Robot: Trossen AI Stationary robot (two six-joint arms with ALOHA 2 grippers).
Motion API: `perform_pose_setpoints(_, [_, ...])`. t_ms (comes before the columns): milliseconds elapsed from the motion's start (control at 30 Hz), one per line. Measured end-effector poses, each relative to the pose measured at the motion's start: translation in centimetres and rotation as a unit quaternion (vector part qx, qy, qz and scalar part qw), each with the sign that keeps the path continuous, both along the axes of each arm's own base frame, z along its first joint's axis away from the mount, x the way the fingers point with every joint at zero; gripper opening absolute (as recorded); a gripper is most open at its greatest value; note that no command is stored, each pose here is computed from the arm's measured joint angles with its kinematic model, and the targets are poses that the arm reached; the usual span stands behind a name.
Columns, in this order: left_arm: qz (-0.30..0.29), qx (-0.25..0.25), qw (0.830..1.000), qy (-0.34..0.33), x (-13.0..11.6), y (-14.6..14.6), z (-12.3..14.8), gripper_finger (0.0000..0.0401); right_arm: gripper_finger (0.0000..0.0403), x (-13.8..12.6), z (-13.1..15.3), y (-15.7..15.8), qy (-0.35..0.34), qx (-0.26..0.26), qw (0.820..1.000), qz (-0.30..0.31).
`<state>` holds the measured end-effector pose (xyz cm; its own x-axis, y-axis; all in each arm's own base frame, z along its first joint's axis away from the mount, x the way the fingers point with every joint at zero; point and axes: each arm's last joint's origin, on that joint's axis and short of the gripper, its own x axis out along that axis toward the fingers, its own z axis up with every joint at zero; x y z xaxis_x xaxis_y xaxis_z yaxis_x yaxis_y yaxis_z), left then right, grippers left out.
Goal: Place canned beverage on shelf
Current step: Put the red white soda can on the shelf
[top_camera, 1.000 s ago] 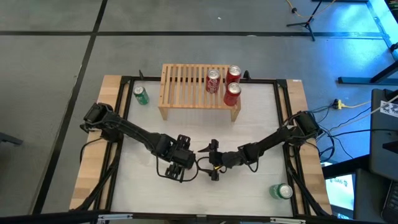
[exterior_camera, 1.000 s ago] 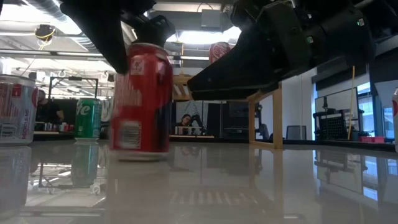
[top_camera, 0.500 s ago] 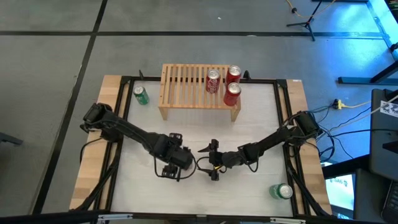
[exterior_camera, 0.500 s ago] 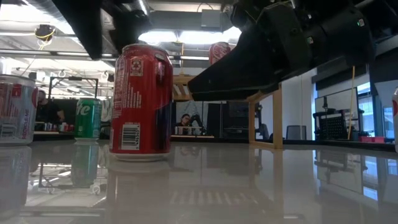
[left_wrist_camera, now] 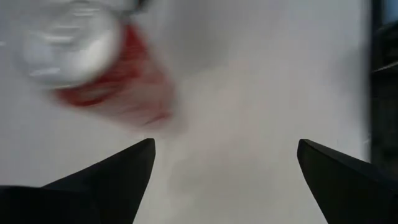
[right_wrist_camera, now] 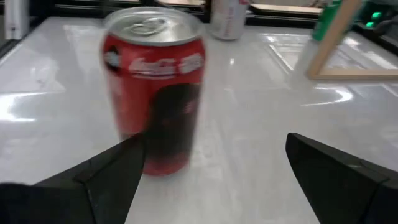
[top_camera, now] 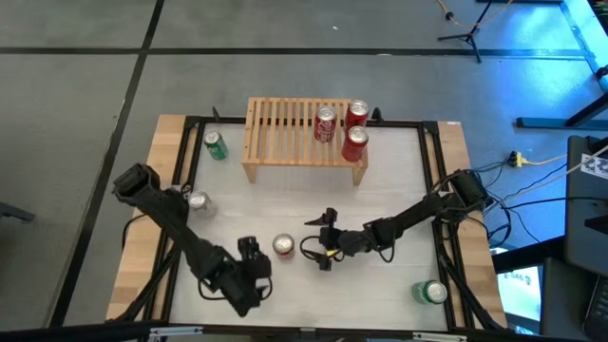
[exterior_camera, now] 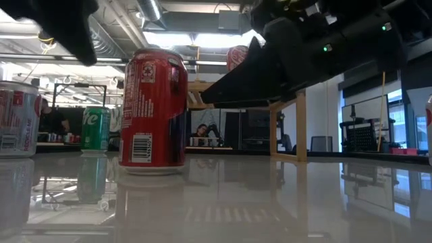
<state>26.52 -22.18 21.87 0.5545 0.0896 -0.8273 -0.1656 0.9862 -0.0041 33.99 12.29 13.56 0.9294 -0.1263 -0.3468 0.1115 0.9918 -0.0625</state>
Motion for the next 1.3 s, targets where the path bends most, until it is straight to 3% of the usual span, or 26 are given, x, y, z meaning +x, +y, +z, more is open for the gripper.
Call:
perform_pose_setpoints(200, [-0.02, -0.076, 0.992, -0.096, -0.4, -0.5, -4.4, 0.0382, 0.0381, 0.5, 0.0, -1.5, -0.003, 0.016, 1.0, -0.023])
perform_pose_setpoints(467, [0.003, -0.072, 0.976, -0.206, -0.4, 0.8, -6.4, 0.0382, 0.0381, 0.7, 0.1, -1.9, -0.003, 0.014, 1.0, -0.017])
perform_pose_setpoints(800, [0.04, -0.036, 0.976, -0.213, 0.2, 2.1, -6.6, 0.0382, 0.0381, 0.8, 0.3, -1.8, -0.017, 0.015, 1.0, -0.015])
perform_pose_setpoints(1100, [0.039, -0.036, 0.976, -0.213, 0.1, 2.1, -6.6, 0.0382, 0.0381, 0.8, 0.6, -2.5, -0.042, 0.007, 0.993, -0.109])
perform_pose_setpoints(1300, [0.039, -0.036, 0.976, -0.212, 0.1, 2.1, -6.6, 0.0382, 0.0381, 1.4, 0.6, -2.6, -0.062, 0.031, 0.992, -0.104])
